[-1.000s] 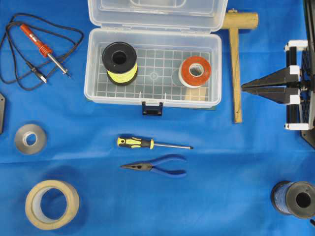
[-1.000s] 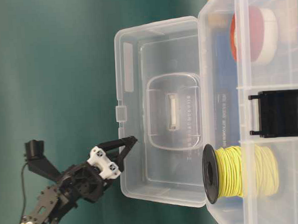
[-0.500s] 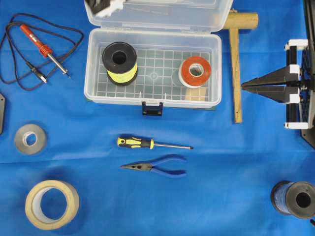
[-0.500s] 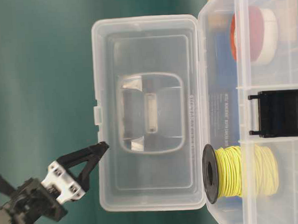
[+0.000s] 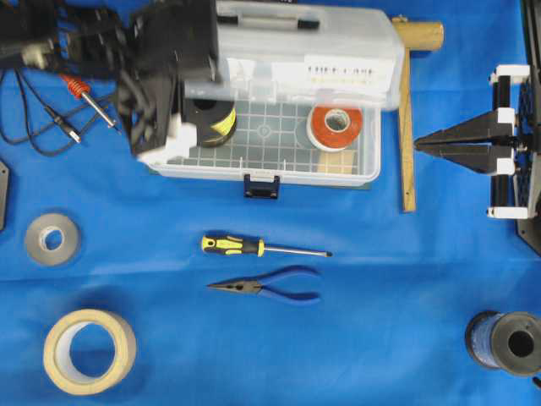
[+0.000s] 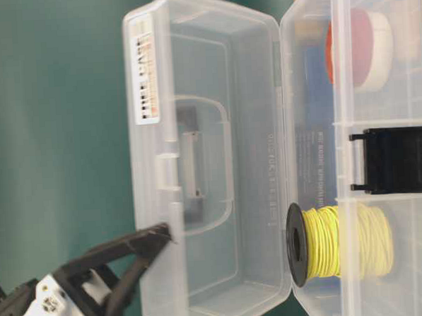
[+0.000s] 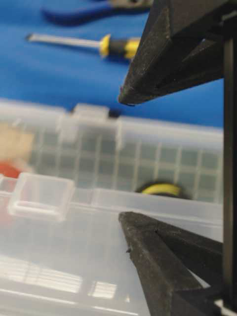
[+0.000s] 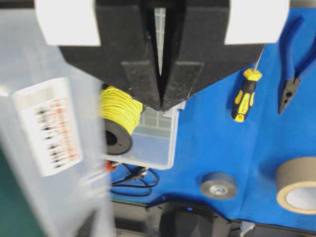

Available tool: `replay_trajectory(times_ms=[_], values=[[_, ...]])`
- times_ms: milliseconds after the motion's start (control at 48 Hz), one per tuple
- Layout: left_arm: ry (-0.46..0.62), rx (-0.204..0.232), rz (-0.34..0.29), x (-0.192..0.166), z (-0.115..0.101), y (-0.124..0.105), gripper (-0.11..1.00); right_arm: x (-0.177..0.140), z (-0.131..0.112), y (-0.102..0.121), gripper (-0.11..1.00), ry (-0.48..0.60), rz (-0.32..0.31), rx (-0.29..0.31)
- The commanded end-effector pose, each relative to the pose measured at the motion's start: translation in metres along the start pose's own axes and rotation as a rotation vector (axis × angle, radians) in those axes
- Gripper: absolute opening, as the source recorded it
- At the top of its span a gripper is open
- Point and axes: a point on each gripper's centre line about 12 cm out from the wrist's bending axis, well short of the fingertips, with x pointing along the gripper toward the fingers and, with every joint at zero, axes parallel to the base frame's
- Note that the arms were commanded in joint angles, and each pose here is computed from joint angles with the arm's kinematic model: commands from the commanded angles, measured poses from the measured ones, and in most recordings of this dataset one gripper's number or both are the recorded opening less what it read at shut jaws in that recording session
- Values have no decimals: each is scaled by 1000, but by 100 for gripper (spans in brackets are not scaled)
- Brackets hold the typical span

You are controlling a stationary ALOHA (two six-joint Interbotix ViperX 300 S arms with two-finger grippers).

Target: Close the tool box with the left arm.

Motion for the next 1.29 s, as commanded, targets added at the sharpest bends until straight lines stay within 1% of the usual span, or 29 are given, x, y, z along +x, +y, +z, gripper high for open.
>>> replay_trajectory(times_ms=[0,208,375,437,521,625,750,916,1020,1270], values=[[-45,7,-15,-19,5,-11,90,1,6,-2,0,-17,-9,0],[-91,23,-63,-39,5,-38,90,1,7,-3,0,-18,-14,-1],[-173,40,-76,-64,6,-44,90,1,8,-4,0,-23,-17,-1],[-225,40,-74,-74,5,-44,90,0,8,-4,0,-24,-17,-1],[-319,46,-69,-85,-1,-43,90,0,9,-4,0,-27,-18,-1],[-443,43,-64,-105,-9,-41,89,0,10,-4,0,-30,-18,-1],[-593,39,-57,-122,-32,-39,89,-1,10,-4,0,-34,-19,-1],[-746,30,-50,-131,-70,-37,89,-3,12,-4,0,-43,-19,-3],[-794,27,-47,-127,-94,-37,89,-3,12,-4,0,-43,-19,-3],[-881,20,-52,-99,-151,-38,89,-3,12,-4,0,-44,-19,-3]])
